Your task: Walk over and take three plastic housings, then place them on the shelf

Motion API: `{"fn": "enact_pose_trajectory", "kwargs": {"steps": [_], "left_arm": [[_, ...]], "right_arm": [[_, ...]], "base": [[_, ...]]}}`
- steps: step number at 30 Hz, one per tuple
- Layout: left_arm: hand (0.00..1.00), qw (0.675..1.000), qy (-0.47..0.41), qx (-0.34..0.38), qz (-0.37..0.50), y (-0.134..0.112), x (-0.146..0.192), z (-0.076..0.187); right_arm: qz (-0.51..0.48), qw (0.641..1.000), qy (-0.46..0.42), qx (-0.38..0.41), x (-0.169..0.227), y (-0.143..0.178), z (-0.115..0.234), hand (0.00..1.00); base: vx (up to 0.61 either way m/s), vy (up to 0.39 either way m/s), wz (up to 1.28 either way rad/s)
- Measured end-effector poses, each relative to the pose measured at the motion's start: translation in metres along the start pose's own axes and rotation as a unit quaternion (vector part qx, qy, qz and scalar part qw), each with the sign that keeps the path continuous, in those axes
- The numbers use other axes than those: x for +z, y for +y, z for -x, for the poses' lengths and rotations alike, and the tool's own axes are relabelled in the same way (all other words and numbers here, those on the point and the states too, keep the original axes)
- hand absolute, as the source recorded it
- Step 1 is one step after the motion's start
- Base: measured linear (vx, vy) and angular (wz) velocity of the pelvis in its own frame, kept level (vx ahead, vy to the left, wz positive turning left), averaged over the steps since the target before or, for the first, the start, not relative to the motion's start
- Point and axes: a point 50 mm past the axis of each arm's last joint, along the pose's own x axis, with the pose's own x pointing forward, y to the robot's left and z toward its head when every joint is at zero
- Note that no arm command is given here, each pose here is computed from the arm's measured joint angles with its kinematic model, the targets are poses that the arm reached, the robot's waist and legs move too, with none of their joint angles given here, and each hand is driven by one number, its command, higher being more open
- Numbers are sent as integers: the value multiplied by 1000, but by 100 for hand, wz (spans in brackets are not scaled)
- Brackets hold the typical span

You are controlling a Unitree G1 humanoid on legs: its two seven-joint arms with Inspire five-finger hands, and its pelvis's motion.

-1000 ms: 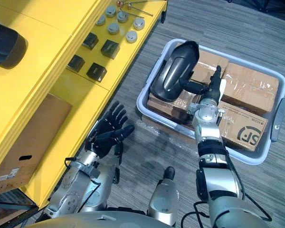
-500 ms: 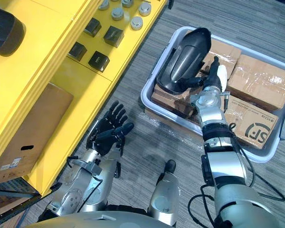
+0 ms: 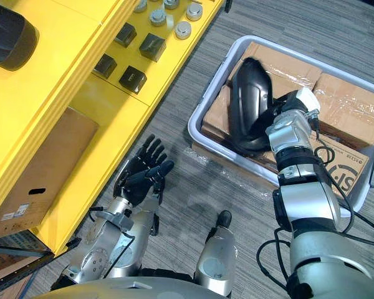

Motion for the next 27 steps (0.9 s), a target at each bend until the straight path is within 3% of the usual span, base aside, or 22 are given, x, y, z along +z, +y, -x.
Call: {"fn": "enact_pose_trajectory", "kwargs": {"steps": [7, 18, 23, 27], "left_arm": [[100, 1000, -3, -5, -1, 0, 2, 0], [100, 992, -27, -121, -34, -29, 24, -18], [100, 989, -17, -121, -80, -38, 36, -40], [100, 985, 9, -103, -136, -40, 44, -58]], "right_arm": [[15, 999, 38, 11, -13, 2, -3, 0], [0, 999, 17, -44, -20, 0, -5, 0], [-12, 994, -48, -98, -11, 0, 3, 0], [-44, 975, -152, -155, 18, -8, 22, 0]], "base": [[-6, -48, 0], [0, -23, -1], [33, -40, -16], [5, -43, -37]]}}
